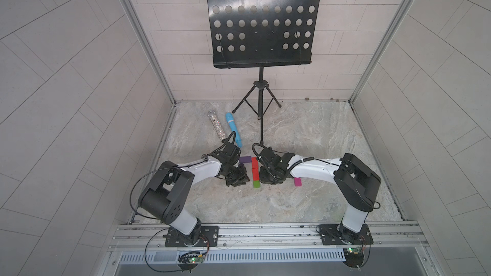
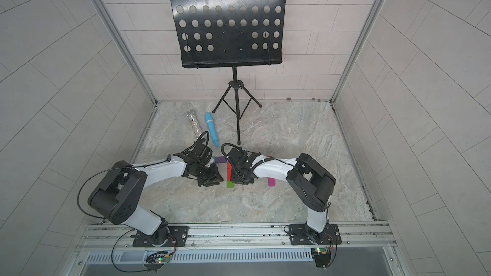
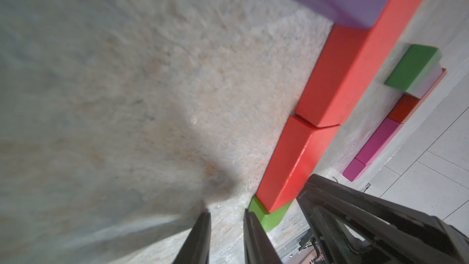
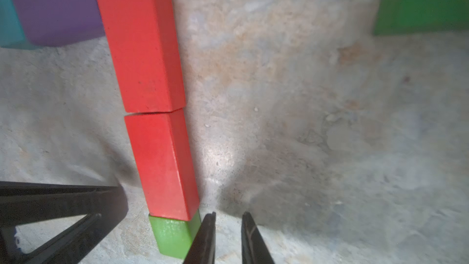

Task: Assemble the number 7 with building blocks
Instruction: Adjust the building block at the center of the board.

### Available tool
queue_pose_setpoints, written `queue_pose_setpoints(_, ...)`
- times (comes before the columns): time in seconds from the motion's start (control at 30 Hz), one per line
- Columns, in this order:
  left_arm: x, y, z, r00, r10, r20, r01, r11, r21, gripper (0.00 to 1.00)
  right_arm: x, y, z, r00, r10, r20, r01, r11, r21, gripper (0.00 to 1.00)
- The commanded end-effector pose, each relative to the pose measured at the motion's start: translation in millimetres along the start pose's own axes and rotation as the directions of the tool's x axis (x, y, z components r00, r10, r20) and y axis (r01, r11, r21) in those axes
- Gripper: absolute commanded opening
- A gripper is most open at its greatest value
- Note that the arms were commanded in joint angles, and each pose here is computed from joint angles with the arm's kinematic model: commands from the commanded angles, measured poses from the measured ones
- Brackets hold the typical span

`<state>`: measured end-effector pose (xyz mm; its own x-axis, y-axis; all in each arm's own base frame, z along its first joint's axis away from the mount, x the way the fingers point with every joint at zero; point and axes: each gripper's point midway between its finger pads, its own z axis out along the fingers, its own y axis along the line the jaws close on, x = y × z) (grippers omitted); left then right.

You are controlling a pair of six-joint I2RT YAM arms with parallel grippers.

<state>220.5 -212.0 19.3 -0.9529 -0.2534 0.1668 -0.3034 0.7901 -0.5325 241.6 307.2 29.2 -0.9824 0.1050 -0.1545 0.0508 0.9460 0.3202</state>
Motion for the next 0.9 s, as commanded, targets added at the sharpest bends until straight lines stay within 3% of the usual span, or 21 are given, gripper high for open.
queue_pose_setpoints(0.0, 3, 2, 7, 1.0, -0.007, -0.016, 0.007, 1.0, -0.018, 0.28, 0, -2, 1, 1.0, 0.001, 0.001, -0.001, 0.999, 0.032, 0.23)
queue_pose_setpoints(0.87, 11, 7, 21, 0.999, -0.025, -0.032, 0.024, 0.999, -0.031, 0.29, 1, 6, 8, 1.0, -0.01, -0.002, 0.01, 1.0, 0.02, 0.23)
